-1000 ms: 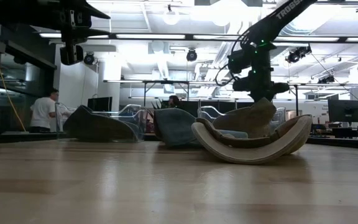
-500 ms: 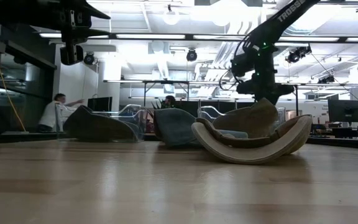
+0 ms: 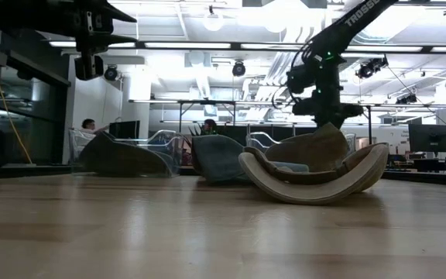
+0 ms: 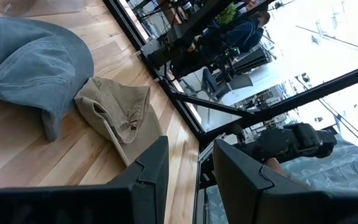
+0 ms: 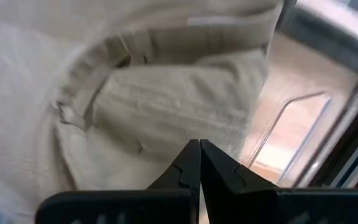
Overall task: Pick & Place hat
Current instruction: Put the left brown cap into the right transparent bin, then put the brown cap into the right transparent bin
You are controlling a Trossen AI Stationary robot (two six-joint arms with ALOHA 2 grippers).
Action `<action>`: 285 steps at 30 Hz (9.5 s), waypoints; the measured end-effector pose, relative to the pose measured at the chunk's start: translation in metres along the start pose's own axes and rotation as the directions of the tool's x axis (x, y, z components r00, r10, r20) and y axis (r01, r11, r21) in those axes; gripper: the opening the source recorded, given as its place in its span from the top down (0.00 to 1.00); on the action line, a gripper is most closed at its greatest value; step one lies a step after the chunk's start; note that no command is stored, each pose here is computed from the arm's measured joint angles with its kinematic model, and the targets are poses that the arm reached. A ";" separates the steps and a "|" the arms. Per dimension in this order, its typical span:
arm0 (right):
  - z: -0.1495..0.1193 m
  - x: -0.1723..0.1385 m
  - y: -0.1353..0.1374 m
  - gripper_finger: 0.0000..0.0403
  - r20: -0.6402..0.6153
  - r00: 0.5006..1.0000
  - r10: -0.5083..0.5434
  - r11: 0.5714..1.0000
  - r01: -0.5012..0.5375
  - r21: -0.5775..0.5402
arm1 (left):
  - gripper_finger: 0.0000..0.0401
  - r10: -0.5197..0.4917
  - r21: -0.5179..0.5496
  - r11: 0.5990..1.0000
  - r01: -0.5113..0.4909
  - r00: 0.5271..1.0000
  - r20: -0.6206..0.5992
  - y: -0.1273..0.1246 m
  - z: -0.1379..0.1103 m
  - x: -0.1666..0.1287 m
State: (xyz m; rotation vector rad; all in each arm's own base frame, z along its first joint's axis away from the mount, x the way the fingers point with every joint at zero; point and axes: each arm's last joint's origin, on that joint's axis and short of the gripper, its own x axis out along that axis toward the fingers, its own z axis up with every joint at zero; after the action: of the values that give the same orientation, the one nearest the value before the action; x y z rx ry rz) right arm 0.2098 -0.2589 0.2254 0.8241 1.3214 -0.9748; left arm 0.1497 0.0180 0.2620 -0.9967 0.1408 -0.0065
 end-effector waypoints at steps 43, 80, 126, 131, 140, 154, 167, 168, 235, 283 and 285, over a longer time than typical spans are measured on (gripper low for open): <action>-0.058 -0.139 0.070 1.00 0.206 0.903 0.377 0.896 -0.299 -0.327 | 0.74 0.037 -0.030 0.999 -0.037 0.999 0.015 0.002 -0.001 -0.001; -0.210 -0.074 0.042 1.00 0.353 0.779 0.518 0.852 -0.504 -0.139 | 0.74 0.193 -0.241 0.949 -0.203 0.979 -0.065 0.028 -0.007 0.037; -0.244 -0.049 0.013 1.00 0.303 0.824 0.478 0.877 -0.468 -0.112 | 0.63 0.390 -0.721 0.626 -0.298 0.920 -0.043 0.083 -0.022 0.096; -0.246 -0.028 0.019 1.00 0.267 0.750 0.605 0.793 -0.599 -0.113 | 0.63 0.391 -0.717 0.629 -0.299 0.919 -0.041 0.083 -0.022 0.096; -0.253 -0.022 0.026 1.00 0.173 0.685 0.708 0.674 -0.582 -0.455 | 0.63 0.391 -0.715 0.631 -0.301 0.919 -0.042 0.083 -0.022 0.096; -0.272 -0.022 0.037 0.99 0.023 0.677 0.736 0.393 -0.399 -0.829 | 0.63 0.388 -0.715 0.631 -0.302 0.921 -0.047 0.083 -0.022 0.096; -0.285 -0.021 0.073 0.70 -0.110 0.607 0.787 0.214 -0.435 -0.875 | 0.63 0.354 -0.714 0.627 -0.311 0.930 -0.094 0.082 -0.023 0.096; -0.285 -0.020 0.075 0.68 -0.111 0.607 0.787 0.209 -0.431 -0.878 | 0.63 0.352 -0.714 0.627 -0.312 0.931 -0.097 0.082 -0.024 0.096; -0.300 -0.026 0.168 0.56 0.142 0.945 0.294 -0.052 0.164 -0.985 | 0.63 0.195 -0.535 0.778 -0.330 0.936 -0.293 0.077 -0.029 0.096; -0.278 0.028 0.190 0.32 0.096 0.974 0.203 -0.056 0.109 -0.992 | 0.63 0.169 -0.528 0.785 -0.323 0.933 -0.319 0.077 -0.030 0.096; -0.276 0.034 0.192 0.32 0.084 0.978 0.191 -0.052 0.095 -0.994 | 0.63 0.169 -0.530 0.784 -0.324 0.932 -0.319 0.077 -0.030 0.096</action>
State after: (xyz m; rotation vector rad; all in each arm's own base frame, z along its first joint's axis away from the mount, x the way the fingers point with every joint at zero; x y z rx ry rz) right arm 0.2780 0.0648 0.1564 -0.4785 1.3634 0.2472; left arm 0.2369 0.0279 0.1708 -1.5820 0.5396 0.1613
